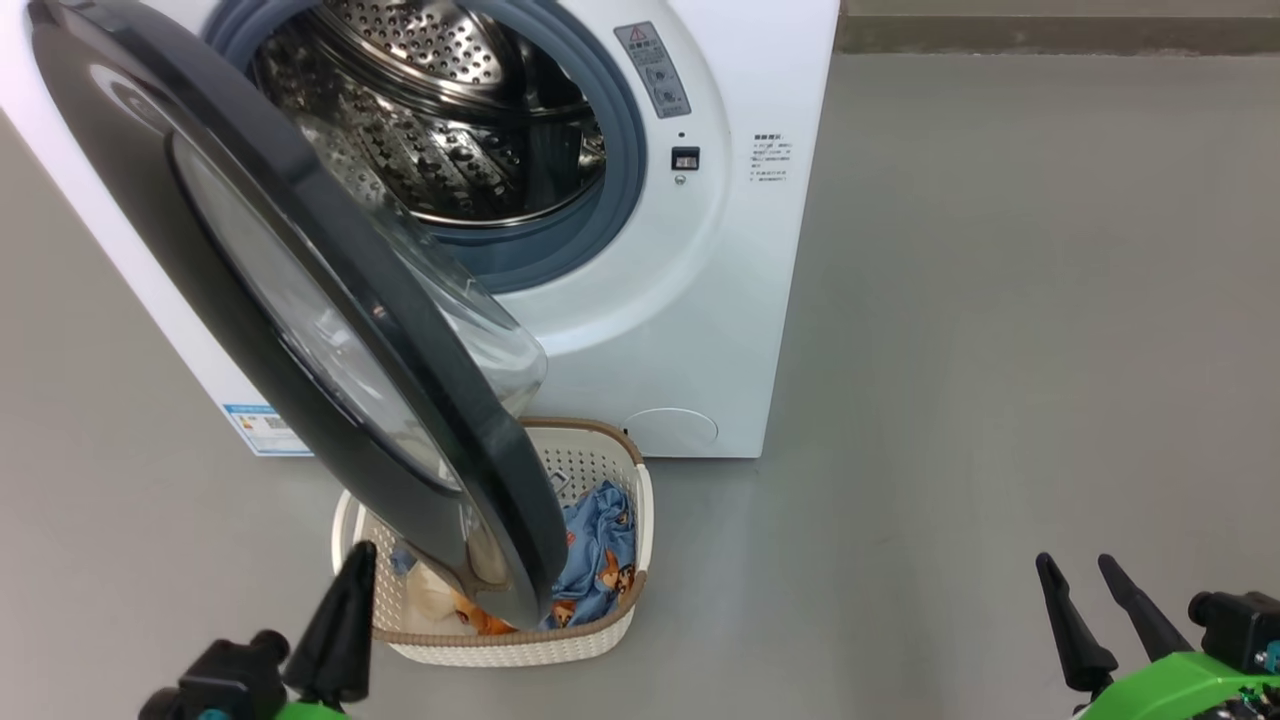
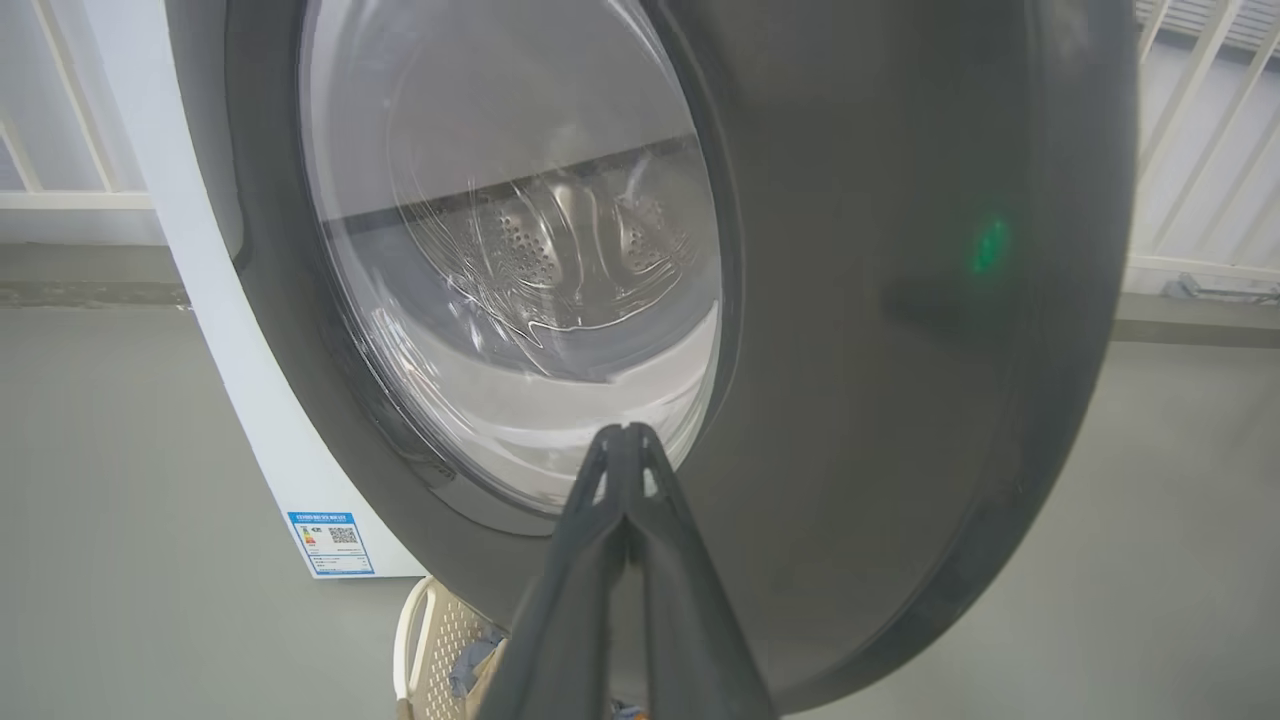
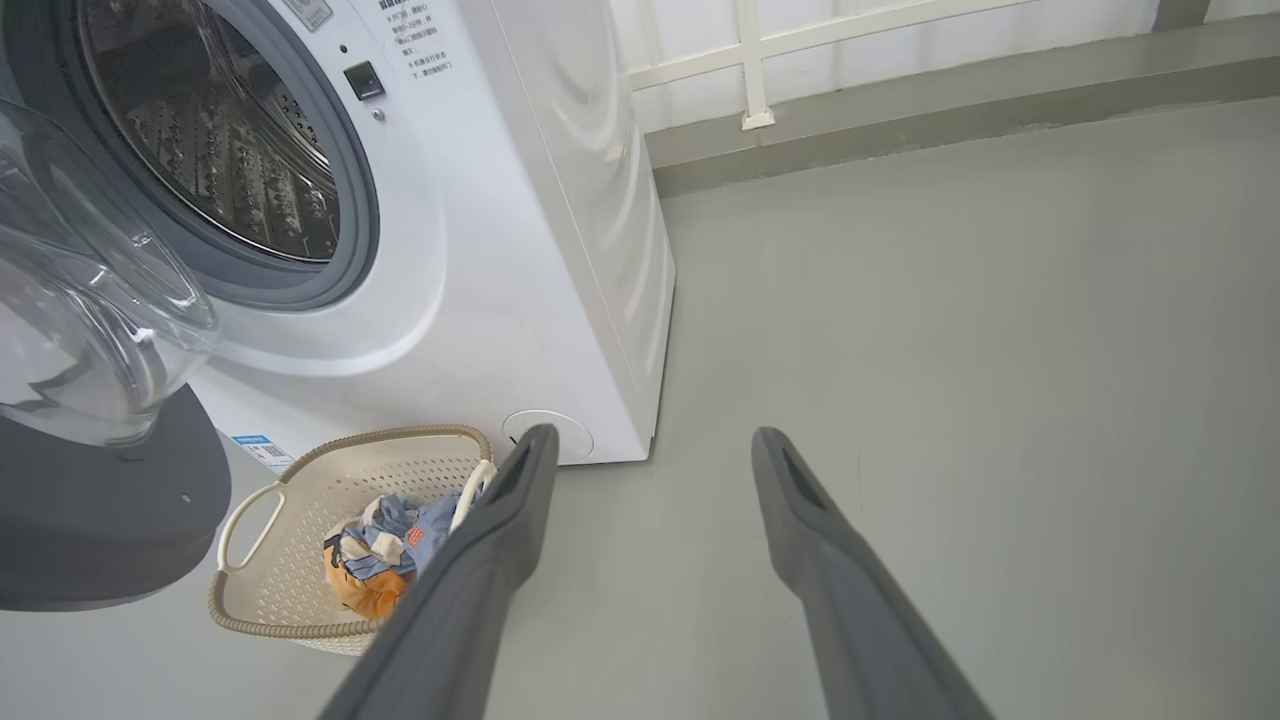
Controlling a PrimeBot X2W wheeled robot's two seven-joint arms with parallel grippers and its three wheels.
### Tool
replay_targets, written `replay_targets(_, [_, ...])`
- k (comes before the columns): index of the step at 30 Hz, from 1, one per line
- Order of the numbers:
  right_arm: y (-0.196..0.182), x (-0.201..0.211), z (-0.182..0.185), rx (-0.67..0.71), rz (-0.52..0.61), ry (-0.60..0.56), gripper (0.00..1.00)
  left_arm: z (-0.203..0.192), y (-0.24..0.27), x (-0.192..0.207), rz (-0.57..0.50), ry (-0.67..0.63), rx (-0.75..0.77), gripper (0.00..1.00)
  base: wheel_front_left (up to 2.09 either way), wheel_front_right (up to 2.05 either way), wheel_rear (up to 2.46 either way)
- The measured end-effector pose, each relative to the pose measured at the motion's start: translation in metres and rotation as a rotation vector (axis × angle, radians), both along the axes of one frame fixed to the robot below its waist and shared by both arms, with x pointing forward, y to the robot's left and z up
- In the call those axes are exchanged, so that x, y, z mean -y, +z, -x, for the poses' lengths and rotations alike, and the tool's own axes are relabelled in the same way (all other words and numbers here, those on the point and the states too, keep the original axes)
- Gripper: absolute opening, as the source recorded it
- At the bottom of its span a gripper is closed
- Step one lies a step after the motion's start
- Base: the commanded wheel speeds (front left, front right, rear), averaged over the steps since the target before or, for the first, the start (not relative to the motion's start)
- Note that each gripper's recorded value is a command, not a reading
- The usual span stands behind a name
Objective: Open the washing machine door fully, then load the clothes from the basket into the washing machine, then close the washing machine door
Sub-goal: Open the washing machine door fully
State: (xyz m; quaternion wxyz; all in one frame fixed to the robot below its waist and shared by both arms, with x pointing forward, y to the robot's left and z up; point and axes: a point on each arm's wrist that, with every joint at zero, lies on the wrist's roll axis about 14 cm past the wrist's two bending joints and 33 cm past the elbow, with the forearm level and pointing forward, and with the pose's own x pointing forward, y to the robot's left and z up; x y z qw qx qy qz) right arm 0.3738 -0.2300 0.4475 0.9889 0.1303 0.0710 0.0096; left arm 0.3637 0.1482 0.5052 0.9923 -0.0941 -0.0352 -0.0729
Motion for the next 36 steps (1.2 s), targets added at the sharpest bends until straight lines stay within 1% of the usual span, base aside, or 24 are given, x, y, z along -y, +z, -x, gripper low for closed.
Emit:
replay_targets(5, [-0.002,-0.003,0.000,-0.006,-0.004,0.006,1.00,-0.006,0.029,-0.011,0.027,0.035,0.089,0.00,0.00,0.00,0.00])
replay_targets(9, [-0.003,-0.004,-0.001,-0.007,-0.004,0.009,1.00,-0.010,0.065,-0.018,0.065,0.057,0.197,0.00,0.00,0.00,0.00])
replay_targets(13, [-0.002,-0.004,-0.002,-0.004,-0.004,0.009,1.00,-0.006,0.108,-0.017,0.085,0.050,0.333,0.00,0.00,0.00,0.00])
replay_targets(17, [-0.001,-0.003,-0.002,-0.001,-0.005,0.007,1.00,0.004,0.151,0.003,0.109,-0.010,0.466,0.00,0.00,0.00,0.00])
replay_targets(21, [-0.001,-0.003,-0.003,-0.002,-0.005,0.007,1.00,0.016,0.172,0.032,0.147,-0.093,0.527,0.00,0.00,0.00,0.00])
replay_targets(24, [-0.002,-0.003,-0.003,-0.003,-0.005,0.006,1.00,0.021,0.174,0.054,0.170,-0.159,0.527,0.00,0.00,0.00,0.00])
replay_targets(28, [-0.002,-0.004,-0.003,-0.004,-0.006,0.007,1.00,0.024,0.167,0.083,0.187,-0.251,0.481,0.00,0.00,0.00,0.00])
replay_targets(32, [-0.003,-0.004,-0.002,-0.005,-0.006,0.007,1.00,0.021,0.145,0.106,0.212,-0.320,0.389,0.00,0.00,0.00,0.00])
replay_targets(36, [-0.004,-0.006,-0.002,-0.010,-0.009,0.013,1.00,0.014,0.111,0.120,0.196,-0.352,0.275,0.00,0.00,0.00,0.00])
